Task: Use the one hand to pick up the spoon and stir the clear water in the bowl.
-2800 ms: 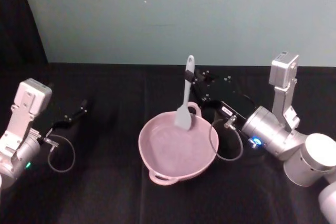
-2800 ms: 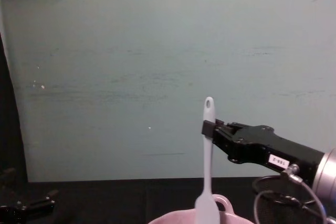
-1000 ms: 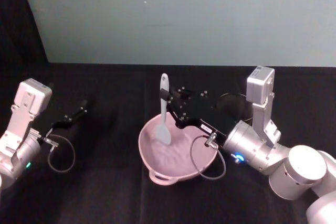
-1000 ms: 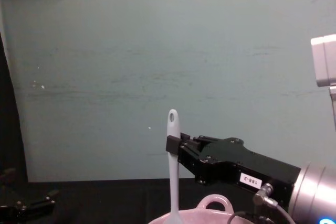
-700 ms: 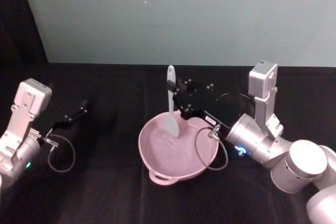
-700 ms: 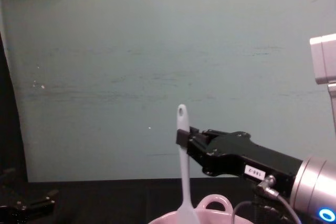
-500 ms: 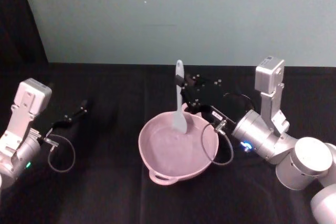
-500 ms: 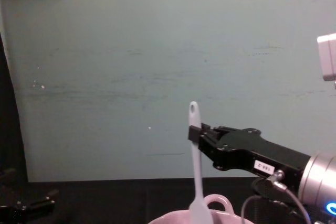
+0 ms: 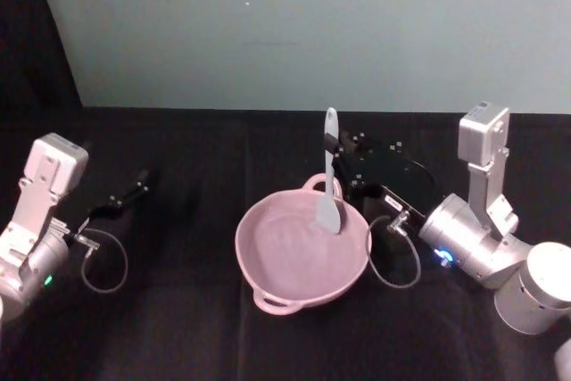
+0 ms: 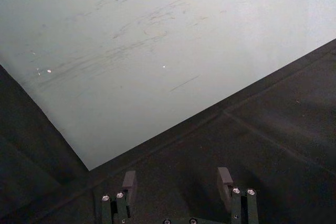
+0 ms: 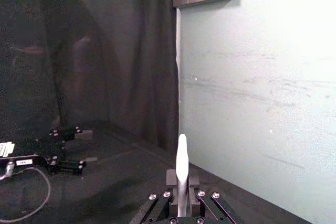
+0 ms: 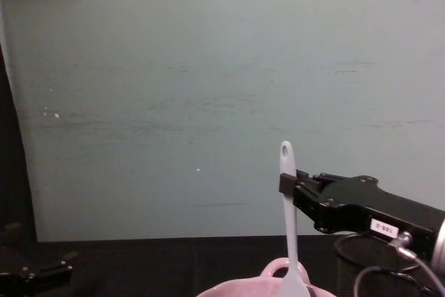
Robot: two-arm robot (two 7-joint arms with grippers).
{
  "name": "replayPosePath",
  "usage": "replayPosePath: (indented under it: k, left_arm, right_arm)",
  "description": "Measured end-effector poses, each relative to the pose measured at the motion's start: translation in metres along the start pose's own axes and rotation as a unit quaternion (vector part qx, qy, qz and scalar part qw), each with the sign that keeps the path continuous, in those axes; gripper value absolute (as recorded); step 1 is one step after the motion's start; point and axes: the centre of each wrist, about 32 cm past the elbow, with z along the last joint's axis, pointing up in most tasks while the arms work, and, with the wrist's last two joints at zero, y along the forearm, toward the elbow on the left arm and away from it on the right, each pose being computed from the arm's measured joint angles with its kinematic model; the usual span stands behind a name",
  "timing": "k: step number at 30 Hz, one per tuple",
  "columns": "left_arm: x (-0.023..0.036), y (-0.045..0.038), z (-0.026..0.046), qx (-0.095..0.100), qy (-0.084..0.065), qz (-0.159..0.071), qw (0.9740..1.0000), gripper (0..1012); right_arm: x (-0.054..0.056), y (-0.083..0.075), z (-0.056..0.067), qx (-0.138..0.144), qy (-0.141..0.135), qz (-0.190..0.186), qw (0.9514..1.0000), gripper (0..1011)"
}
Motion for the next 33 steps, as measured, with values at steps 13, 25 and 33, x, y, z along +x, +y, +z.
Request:
replayPosePath:
  k: [13,25,33]
  left_arm:
    - [0.0,0.0,0.0,0.0,0.0,0.0,1.0,1005]
    - [0.0,0.0,0.0,0.0,0.0,0.0,1.0,1005]
    - [0.0,0.0,0.0,0.0,0.0,0.0,1.0,1005]
  right_arm:
    - [-0.015,-0.018,0.007,-0.002,0.009,0.023,0.9997,124]
    - [-0.035,-0.015,0.003,0.007,0.044,0.06,0.9972,124]
    - [-0.042,-0.001,-0.001,0.013,0.06,0.079,0.995,124]
